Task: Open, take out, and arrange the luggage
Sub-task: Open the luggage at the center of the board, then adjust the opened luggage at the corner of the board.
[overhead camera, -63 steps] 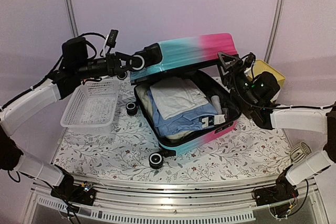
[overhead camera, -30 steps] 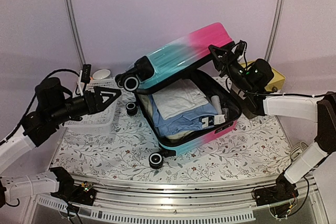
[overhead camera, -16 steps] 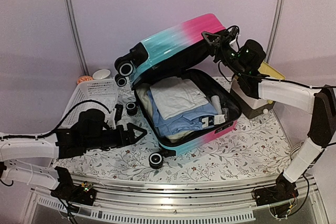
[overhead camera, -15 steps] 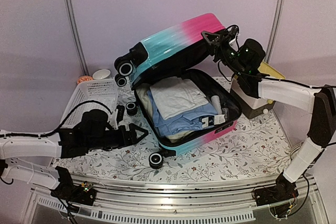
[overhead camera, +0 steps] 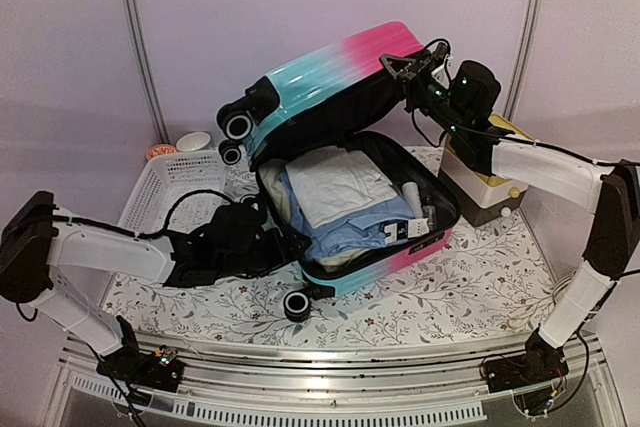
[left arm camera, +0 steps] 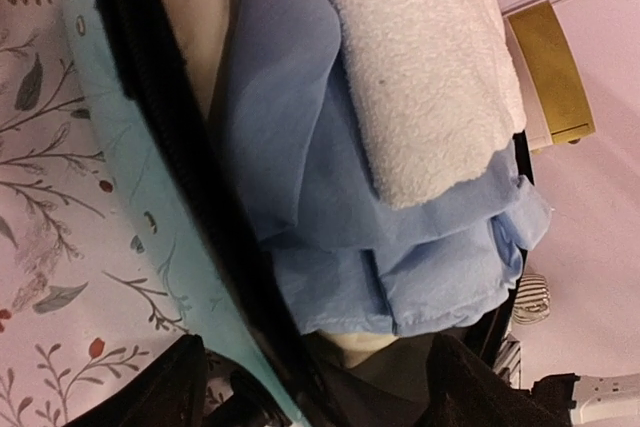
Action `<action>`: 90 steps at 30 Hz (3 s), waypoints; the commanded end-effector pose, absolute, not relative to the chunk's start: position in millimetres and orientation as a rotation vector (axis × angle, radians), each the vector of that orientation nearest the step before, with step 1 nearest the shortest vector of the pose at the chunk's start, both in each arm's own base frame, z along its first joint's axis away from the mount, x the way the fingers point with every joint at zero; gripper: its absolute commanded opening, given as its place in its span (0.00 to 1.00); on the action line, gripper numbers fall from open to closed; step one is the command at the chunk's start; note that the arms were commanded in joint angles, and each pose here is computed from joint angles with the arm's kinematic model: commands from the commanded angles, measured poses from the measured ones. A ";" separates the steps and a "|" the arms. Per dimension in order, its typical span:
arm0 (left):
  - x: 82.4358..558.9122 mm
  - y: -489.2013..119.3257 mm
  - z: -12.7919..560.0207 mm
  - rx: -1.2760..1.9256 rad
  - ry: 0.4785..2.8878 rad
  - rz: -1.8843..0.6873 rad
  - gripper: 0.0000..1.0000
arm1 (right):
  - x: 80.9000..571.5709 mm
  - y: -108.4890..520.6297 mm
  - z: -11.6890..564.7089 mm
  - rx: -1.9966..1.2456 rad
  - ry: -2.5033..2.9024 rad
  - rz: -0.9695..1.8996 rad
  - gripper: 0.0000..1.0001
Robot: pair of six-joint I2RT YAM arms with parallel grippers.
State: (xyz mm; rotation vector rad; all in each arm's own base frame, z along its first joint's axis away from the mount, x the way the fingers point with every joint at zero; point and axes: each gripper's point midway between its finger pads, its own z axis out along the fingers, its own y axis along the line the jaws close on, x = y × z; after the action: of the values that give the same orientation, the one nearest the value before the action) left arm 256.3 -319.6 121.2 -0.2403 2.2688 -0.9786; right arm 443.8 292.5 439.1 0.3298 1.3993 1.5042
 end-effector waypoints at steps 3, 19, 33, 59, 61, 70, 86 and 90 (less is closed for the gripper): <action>291.3 -317.6 115.5 -0.359 2.295 -0.878 0.67 | 470.5 228.9 448.1 0.438 1.309 1.125 0.03; 373.6 -290.6 118.7 -0.097 2.320 -0.693 0.00 | 473.0 189.2 460.8 0.574 1.274 0.884 0.03; 421.5 -264.9 124.5 0.304 2.344 -0.740 0.00 | 468.4 216.1 482.9 0.703 1.083 0.890 0.04; 429.4 -242.2 128.2 -0.276 2.263 -0.733 0.00 | 526.8 235.9 497.2 0.487 0.991 0.959 0.02; 417.3 -240.1 130.0 -0.317 2.249 -0.712 0.00 | 522.3 248.4 501.7 0.425 1.015 1.010 0.01; 375.3 -229.6 144.0 -0.397 2.193 -0.648 0.00 | 498.9 274.2 510.5 0.376 1.041 1.079 0.01; 411.6 -250.0 150.3 -0.553 2.093 -0.713 0.00 | 549.3 251.2 516.7 0.429 0.974 1.051 0.02; 417.4 -247.5 152.0 -0.636 2.049 -0.703 0.00 | 566.8 242.7 516.2 0.436 0.937 1.023 0.03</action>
State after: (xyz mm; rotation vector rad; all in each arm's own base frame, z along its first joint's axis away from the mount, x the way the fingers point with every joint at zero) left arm 382.5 -255.3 114.2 -0.4287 2.2769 -0.6597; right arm 543.7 284.7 503.0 0.4544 1.0231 1.1822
